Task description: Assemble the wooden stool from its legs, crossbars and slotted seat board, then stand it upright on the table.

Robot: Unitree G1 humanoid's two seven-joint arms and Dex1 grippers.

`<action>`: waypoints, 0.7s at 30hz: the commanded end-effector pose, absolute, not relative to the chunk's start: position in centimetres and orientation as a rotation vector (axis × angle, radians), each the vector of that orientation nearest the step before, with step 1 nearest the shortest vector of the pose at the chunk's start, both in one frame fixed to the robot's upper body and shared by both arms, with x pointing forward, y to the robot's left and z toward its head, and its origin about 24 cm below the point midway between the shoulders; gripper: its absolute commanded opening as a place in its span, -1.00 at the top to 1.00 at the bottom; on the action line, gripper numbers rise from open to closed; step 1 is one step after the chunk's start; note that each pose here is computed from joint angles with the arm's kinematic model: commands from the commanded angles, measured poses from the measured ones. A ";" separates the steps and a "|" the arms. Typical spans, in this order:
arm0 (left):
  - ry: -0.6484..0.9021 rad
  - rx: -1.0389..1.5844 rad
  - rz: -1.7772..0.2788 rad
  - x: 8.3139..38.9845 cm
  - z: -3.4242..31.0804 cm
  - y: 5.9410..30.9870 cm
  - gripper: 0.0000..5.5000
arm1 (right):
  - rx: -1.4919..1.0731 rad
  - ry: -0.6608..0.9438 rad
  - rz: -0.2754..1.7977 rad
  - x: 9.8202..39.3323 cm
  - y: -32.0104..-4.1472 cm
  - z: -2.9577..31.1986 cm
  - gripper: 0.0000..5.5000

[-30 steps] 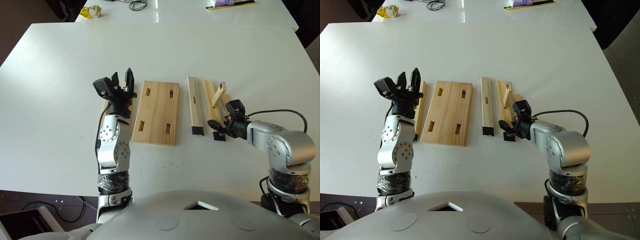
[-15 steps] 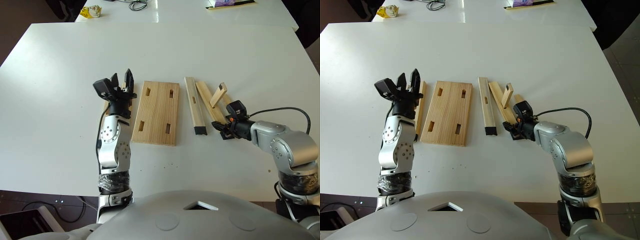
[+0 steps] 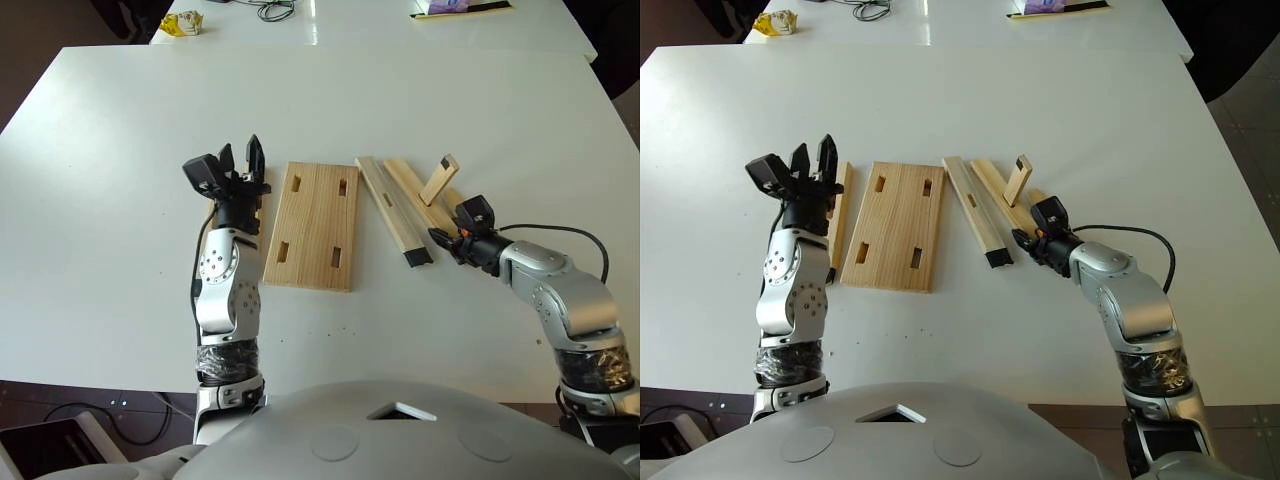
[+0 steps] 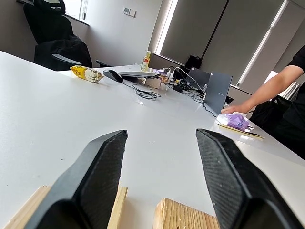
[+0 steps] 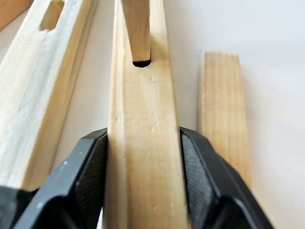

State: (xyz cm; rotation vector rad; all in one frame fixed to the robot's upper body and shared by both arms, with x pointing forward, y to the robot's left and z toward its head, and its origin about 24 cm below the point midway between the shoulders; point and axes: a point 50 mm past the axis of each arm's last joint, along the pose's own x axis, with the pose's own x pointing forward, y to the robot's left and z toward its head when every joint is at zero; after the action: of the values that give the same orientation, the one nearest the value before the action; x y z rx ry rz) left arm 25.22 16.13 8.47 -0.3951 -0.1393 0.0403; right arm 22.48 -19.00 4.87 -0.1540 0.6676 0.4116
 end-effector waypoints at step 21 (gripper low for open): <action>-0.224 -0.593 -0.242 25.7 11.1 16.9 0.03 | 0.548 0.332 0.934 31.0 -16.8 17.8 0.25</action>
State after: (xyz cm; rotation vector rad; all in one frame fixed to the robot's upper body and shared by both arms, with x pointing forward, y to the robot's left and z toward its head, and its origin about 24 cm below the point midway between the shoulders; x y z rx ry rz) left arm 25.62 17.70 9.98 -0.5706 -0.2123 -0.1062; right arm 30.46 -16.59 16.45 0.5305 0.4063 0.8425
